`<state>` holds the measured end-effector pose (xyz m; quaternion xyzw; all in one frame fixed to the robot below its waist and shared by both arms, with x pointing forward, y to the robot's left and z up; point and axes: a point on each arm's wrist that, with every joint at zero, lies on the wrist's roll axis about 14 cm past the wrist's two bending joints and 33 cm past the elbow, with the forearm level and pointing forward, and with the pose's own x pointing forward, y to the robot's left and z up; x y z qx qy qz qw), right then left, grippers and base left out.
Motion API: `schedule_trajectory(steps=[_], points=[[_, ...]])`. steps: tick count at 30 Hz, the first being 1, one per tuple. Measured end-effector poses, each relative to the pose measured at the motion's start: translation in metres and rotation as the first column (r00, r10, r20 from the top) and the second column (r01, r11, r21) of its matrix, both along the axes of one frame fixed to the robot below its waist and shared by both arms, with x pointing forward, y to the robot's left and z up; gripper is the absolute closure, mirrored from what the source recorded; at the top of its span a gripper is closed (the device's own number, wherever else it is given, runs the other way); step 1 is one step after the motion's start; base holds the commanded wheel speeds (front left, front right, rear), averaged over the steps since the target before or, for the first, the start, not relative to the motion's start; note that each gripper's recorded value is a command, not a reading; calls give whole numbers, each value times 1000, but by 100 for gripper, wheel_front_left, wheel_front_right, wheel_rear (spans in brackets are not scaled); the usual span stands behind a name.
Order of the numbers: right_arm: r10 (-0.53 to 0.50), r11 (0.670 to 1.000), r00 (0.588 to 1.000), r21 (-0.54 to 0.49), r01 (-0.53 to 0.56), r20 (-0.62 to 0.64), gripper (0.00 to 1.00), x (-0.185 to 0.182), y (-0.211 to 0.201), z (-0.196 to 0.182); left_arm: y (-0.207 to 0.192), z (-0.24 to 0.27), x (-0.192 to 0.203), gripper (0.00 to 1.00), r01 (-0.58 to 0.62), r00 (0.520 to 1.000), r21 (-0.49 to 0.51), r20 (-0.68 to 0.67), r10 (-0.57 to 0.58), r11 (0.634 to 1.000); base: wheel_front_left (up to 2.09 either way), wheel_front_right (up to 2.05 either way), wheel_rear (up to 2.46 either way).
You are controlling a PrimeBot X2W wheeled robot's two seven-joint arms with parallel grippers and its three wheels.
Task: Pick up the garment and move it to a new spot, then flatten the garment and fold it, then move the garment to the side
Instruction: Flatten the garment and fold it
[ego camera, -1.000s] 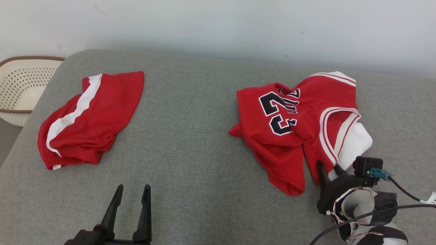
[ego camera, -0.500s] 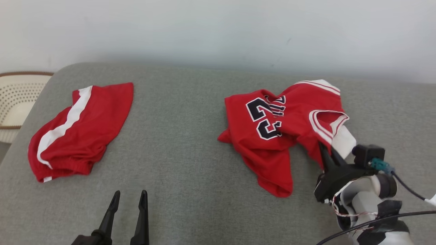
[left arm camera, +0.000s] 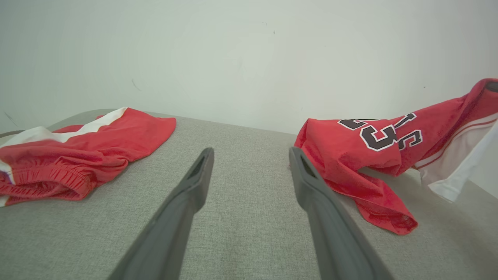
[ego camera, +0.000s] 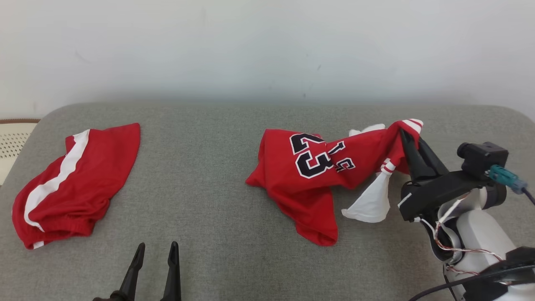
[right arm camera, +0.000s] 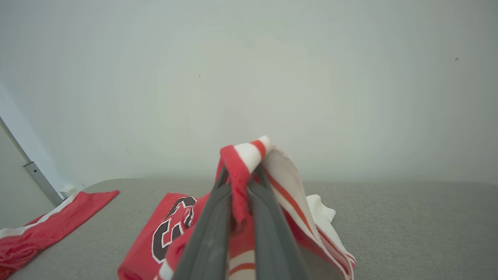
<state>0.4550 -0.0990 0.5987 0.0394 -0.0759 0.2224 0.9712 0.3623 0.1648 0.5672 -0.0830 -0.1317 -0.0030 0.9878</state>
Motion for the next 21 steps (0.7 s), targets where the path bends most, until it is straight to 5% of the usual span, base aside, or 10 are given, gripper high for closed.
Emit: schedule_trajectory(steps=[5, 21], points=[[1, 1000, 1000, 28, -1, -9, 100, -15, -5, 12, -3, 2, 0, 0, 8, 1000, -5, 5, -8, 1000, 0, 0, 0], [-180, 983, 932, -101, 155, -314, 100, -27, -68, -90, -4, -2, 3, 0, 10, 1000, -8, -8, -10, 1000, 0, 0, 0]])
